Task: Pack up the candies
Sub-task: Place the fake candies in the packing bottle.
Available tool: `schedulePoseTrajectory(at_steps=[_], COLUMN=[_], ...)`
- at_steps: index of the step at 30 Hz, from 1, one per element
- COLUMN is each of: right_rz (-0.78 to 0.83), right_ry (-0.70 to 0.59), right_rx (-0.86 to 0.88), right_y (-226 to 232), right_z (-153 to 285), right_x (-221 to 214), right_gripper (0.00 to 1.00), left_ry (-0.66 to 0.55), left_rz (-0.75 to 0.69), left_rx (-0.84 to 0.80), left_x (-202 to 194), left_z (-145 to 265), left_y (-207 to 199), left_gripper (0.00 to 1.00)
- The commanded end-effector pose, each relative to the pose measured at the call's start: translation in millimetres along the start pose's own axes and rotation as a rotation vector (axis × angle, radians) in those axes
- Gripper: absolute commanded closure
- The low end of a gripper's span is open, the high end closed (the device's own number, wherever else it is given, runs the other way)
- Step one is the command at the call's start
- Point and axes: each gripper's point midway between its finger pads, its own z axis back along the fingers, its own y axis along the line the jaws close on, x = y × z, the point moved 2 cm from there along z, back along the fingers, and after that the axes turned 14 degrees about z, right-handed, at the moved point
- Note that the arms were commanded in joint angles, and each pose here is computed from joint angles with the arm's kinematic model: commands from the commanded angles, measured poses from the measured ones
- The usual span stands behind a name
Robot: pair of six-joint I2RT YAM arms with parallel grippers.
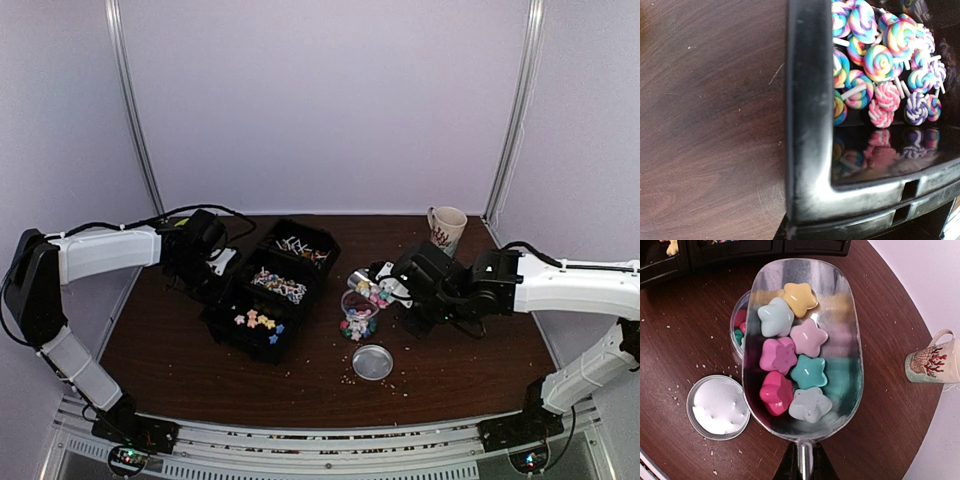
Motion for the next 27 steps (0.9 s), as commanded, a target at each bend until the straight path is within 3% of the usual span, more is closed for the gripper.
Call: schedulePoseTrajectory(at_steps=[1, 27], right_rz=[-0.032, 0.083], right_ry=[0.066, 0.273], right_rx=[-0.029, 0.045], right_y=[-11.2, -8.5], right_z=[10.9, 14.8], right_x=[-11.2, -14.3], right_gripper=[1.0, 1.0], left_ry=[-0.25, -0.239], left_rz=[-0.024, -0.021], left_rx=[-0.17, -0.17], left_x=[57.5, 56.9], left_z=[45.5, 42.6], left_y=[-36.2, -36.1], left_gripper=[1.0, 1.0])
